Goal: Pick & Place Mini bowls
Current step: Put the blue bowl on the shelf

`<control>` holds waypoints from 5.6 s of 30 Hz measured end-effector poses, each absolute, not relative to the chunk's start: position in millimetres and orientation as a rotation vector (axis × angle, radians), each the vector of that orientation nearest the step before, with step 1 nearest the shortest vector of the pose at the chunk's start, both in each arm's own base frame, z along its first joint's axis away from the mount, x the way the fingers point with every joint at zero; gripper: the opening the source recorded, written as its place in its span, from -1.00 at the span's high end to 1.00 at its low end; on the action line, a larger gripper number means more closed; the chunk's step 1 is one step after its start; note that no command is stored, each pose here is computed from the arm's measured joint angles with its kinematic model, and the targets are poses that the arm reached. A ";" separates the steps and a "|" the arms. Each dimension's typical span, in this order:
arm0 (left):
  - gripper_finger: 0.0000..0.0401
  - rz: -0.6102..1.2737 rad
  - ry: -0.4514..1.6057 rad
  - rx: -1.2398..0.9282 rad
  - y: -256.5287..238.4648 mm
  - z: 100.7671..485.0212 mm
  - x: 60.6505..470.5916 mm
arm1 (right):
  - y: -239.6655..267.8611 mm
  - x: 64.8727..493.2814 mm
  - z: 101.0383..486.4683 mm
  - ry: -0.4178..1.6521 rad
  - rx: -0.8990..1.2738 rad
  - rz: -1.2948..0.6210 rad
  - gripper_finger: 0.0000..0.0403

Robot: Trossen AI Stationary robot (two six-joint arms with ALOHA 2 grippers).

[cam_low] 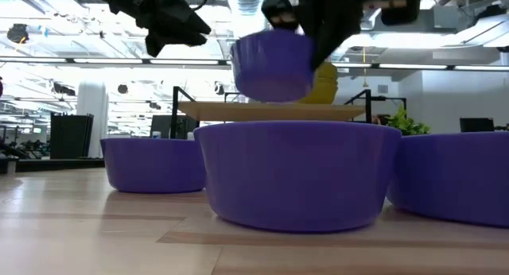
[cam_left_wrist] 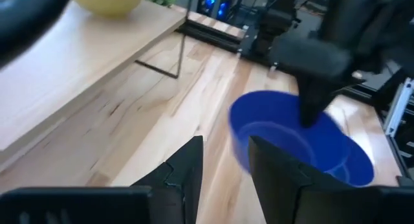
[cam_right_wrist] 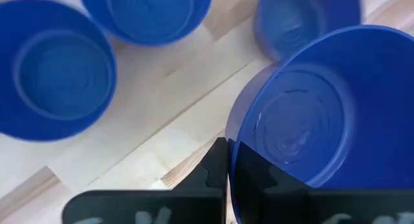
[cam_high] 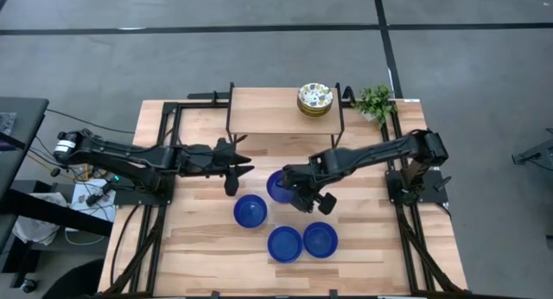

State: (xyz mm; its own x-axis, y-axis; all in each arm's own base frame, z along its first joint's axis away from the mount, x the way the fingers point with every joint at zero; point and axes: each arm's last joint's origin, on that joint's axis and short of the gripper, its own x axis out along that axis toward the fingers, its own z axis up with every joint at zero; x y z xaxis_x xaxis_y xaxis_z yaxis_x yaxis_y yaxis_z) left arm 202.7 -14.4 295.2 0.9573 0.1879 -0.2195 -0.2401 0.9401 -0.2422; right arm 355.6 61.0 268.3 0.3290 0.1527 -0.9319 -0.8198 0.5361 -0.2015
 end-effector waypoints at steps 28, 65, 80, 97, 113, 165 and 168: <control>0.39 0.068 -0.014 -0.200 -11.7 271.9 153.0 | 28.7 370.8 362.5 0.892 -0.792 0.344 1.00; 0.39 -0.023 -0.096 -0.206 -12.6 264.8 140.3 | -49.1 377.4 407.6 0.775 -0.763 0.056 1.00; 0.39 -0.026 -0.106 -0.228 -12.7 265.9 140.3 | -68.1 419.8 375.8 0.978 -0.678 0.102 1.00; 0.39 -0.026 -0.106 -0.229 -12.7 266.0 140.5 | -83.2 420.5 368.1 1.041 -0.584 0.118 1.00; 0.39 -0.028 -0.128 -0.231 -12.7 268.2 140.2 | -72.0 424.2 369.2 1.015 -0.580 0.121 1.00; 0.39 0.047 -0.117 0.194 -15.3 305.7 176.0 | 39.5 412.4 362.4 1.141 -0.282 0.238 1.00; 0.39 0.053 -0.053 0.225 -15.5 304.8 181.6 | 43.8 409.2 361.3 1.171 -0.281 0.245 1.00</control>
State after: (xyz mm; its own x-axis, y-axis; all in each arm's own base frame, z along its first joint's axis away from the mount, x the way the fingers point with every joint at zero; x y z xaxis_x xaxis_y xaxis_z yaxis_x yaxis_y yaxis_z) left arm 181.6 -15.5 304.8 0.9972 0.0470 0.0580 -0.0588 0.9733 0.2219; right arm 409.2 43.8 361.3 0.3701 0.0431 -0.9280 -0.3325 0.9389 -0.0890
